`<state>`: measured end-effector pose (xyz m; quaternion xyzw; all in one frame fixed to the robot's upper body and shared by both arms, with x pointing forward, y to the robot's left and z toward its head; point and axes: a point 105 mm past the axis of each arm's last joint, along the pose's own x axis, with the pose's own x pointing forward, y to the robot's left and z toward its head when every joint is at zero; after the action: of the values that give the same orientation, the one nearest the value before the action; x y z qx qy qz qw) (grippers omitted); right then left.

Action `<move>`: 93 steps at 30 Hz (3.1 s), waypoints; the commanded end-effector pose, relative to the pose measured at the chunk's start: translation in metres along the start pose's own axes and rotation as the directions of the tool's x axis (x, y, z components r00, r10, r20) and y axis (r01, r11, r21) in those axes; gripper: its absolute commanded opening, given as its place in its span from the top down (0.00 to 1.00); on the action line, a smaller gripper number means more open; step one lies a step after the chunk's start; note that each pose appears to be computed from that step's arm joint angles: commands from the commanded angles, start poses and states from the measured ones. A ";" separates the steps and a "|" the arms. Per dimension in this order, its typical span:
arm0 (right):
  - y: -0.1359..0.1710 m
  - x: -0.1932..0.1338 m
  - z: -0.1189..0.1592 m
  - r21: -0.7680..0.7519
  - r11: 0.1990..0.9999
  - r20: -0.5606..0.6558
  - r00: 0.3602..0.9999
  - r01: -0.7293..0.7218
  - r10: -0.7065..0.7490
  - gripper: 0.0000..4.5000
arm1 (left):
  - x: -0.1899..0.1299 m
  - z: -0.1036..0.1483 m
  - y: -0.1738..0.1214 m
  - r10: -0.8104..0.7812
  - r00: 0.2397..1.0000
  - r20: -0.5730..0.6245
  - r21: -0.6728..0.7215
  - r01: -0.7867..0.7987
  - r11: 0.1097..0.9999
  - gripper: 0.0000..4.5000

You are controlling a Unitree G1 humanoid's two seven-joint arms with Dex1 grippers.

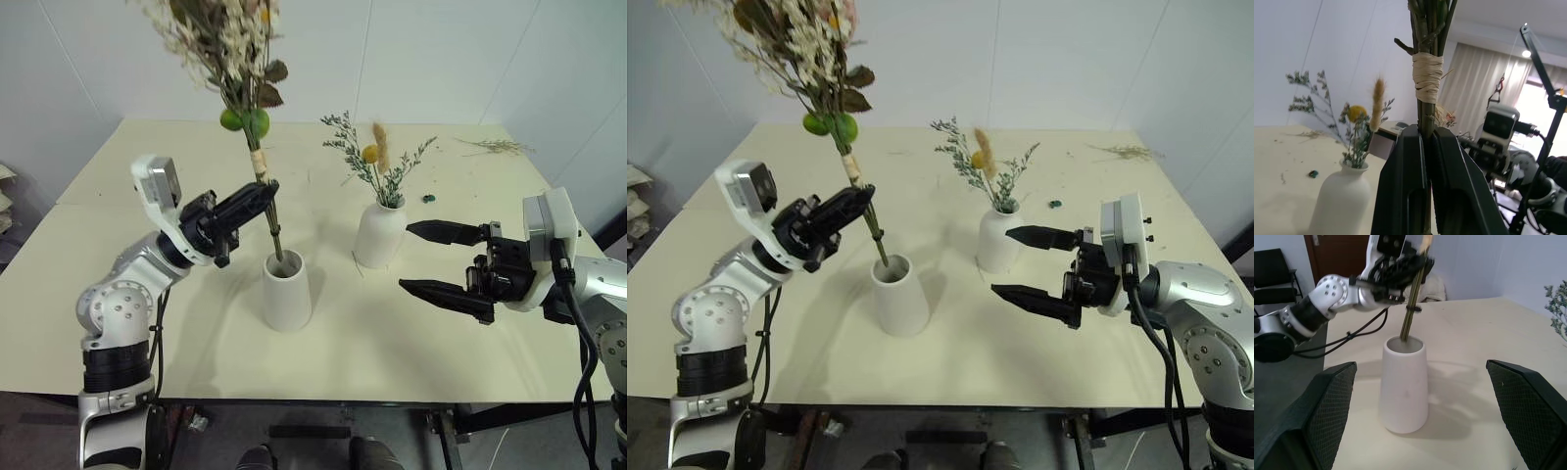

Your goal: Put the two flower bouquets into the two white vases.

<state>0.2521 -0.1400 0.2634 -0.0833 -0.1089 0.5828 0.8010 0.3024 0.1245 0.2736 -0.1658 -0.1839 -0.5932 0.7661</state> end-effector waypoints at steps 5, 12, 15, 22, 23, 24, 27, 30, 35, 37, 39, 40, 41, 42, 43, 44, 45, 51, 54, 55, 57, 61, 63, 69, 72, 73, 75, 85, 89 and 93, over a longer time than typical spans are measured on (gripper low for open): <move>0.006 0.004 0.009 -0.043 0.999 0.024 1.000 0.011 -0.010 0.00 | 0.005 -0.016 -0.004 -0.047 0.998 0.030 0.028 0.046 0.999 1.00; 0.002 0.002 0.011 -0.055 0.998 0.018 1.000 0.025 -0.024 0.00 | -0.001 -0.008 0.000 -0.018 1.000 -0.005 0.079 0.018 0.997 0.54; 0.001 0.002 0.009 -0.056 0.998 0.019 0.999 0.030 -0.029 0.00 | -0.006 -0.004 0.000 -0.018 0.999 -0.049 0.122 0.024 0.992 0.34; -0.003 0.003 0.005 -0.056 0.998 0.031 0.999 0.039 -0.037 0.00 | -0.017 0.014 -0.001 -0.039 0.983 -0.177 0.248 0.083 0.965 0.00; -0.003 0.004 0.004 -0.056 0.998 0.034 0.999 0.040 -0.038 0.00 | -0.016 0.015 -0.001 -0.047 0.983 -0.176 0.241 0.090 0.966 0.00; -0.004 0.004 0.003 -0.057 0.998 0.036 0.999 0.040 -0.038 0.00 | -0.015 0.014 -0.002 -0.053 0.983 -0.176 0.241 0.096 0.966 0.00; -0.005 0.005 0.002 -0.058 0.997 0.041 0.998 0.044 -0.041 0.00 | -0.010 0.011 -0.003 -0.072 0.984 -0.163 0.235 0.110 0.966 0.00; -0.006 0.005 0.002 -0.064 0.997 0.046 0.998 0.053 -0.050 0.00 | -0.007 0.000 -0.008 -0.103 0.979 -0.178 0.225 0.142 0.964 0.00; -0.007 0.003 0.003 -0.071 0.995 0.047 0.996 0.073 -0.069 0.00 | -0.008 -0.010 0.002 -0.075 0.978 -0.193 0.291 0.131 0.948 0.00; -0.007 0.003 0.003 -0.072 0.995 0.047 0.996 0.076 -0.073 0.00 | -0.008 -0.012 0.005 -0.075 0.975 -0.209 0.318 0.140 0.938 0.00; -0.006 0.003 0.002 -0.072 0.994 0.047 0.996 0.079 -0.076 0.00 | -0.008 -0.015 0.007 -0.080 0.969 -0.234 0.346 0.160 0.924 0.00; -0.006 0.003 0.002 -0.071 0.994 0.048 0.996 0.082 -0.079 0.00 | -0.007 -0.016 0.008 -0.086 0.966 -0.244 0.370 0.175 0.913 0.00; -0.006 0.004 0.002 -0.071 0.994 0.049 0.995 0.085 -0.082 0.00 | -0.004 -0.015 0.008 -0.098 0.964 -0.249 0.382 0.191 0.904 0.00; -0.005 0.004 0.002 -0.069 0.994 0.051 0.995 0.090 -0.086 0.00 | -0.001 -0.014 0.008 -0.109 0.958 -0.264 0.407 0.213 0.888 0.00; -0.005 0.004 0.001 -0.067 0.994 0.052 0.995 0.092 -0.088 0.00 | 0.002 -0.014 0.007 -0.124 0.952 -0.280 0.418 0.237 0.877 0.00; -0.004 0.004 0.000 -0.065 0.993 0.054 0.994 0.094 -0.091 0.00 | 0.004 -0.015 0.007 -0.129 0.942 -0.311 0.437 0.263 0.860 0.00; -0.004 0.004 0.000 -0.064 0.993 0.054 0.994 0.096 -0.093 0.00 | 0.005 -0.017 0.004 -0.148 0.926 -0.346 0.450 0.302 0.840 0.00; -0.003 0.004 -0.003 -0.063 0.993 0.055 0.994 0.100 -0.097 0.00 | 0.008 -0.005 -0.005 -0.224 0.862 -0.454 0.402 0.423 0.812 0.00; -0.004 0.003 -0.003 -0.065 0.993 0.053 0.994 0.102 -0.098 0.00 | -0.002 0.001 0.001 -0.201 0.837 -0.510 0.380 0.429 0.819 0.00; -0.005 0.002 -0.003 -0.066 0.993 0.050 0.994 0.101 -0.098 0.00 | -0.012 0.006 0.008 -0.170 0.820 -0.547 0.383 0.425 0.820 0.00; -0.007 0.000 -0.004 -0.070 0.993 0.040 0.995 0.098 -0.095 0.00 | -0.024 0.019 0.020 -0.110 0.808 -0.578 0.380 0.386 0.841 0.00; -0.009 -0.001 -0.004 -0.077 0.993 0.030 0.996 0.087 -0.085 0.00 | -0.037 0.035 0.035 -0.016 0.809 -0.588 0.397 0.306 0.865 0.00; -0.010 -0.002 -0.004 -0.081 0.994 0.021 0.997 0.077 -0.075 0.00 | -0.047 0.039 0.038 0.014 0.797 -0.604 0.395 0.284 0.874 0.00; -0.011 -0.016 -0.002 -0.071 0.997 -0.053 0.998 0.035 -0.039 0.00 | -0.075 0.045 0.021 -0.019 0.766 -0.643 0.278 0.257 0.926 0.00; -0.014 -0.030 -0.003 -0.088 0.996 -0.133 0.990 0.024 -0.036 0.00 | -0.090 0.044 0.011 -0.015 0.753 -0.658 0.258 0.244 0.935 0.00; -0.017 -0.035 -0.003 -0.116 0.992 -0.147 0.988 0.039 -0.056 0.00 | -0.093 0.044 0.010 -0.003 0.760 -0.650 0.275 0.239 0.931 0.00; -0.018 -0.042 -0.004 -0.119 0.992 -0.170 0.983 0.047 -0.067 0.00 | -0.100 0.042 0.008 0.009 0.772 -0.635 0.272 0.212 0.939 0.00; -0.012 -0.052 -0.012 -0.124 0.991 -0.208 0.976 0.045 -0.070 0.00 | -0.103 0.033 -0.002 0.022 0.812 -0.583 0.297 0.188 0.936 0.00; -0.015 -0.058 -0.009 -0.155 0.986 -0.216 0.972 0.064 -0.097 0.00 | -0.098 0.034 -0.001 0.009 0.829 -0.560 0.309 0.198 0.930 0.00; -0.010 -0.059 -0.013 -0.134 0.989 -0.224 0.971 0.059 -0.088 0.00 | -0.097 0.032 -0.005 0.003 0.835 -0.551 0.306 0.198 0.931 0.00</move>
<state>0.2530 -0.1991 0.2376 -0.1730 -0.0373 0.5326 0.8276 0.2794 0.2216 0.2422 0.1454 -0.0420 -0.6124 0.7760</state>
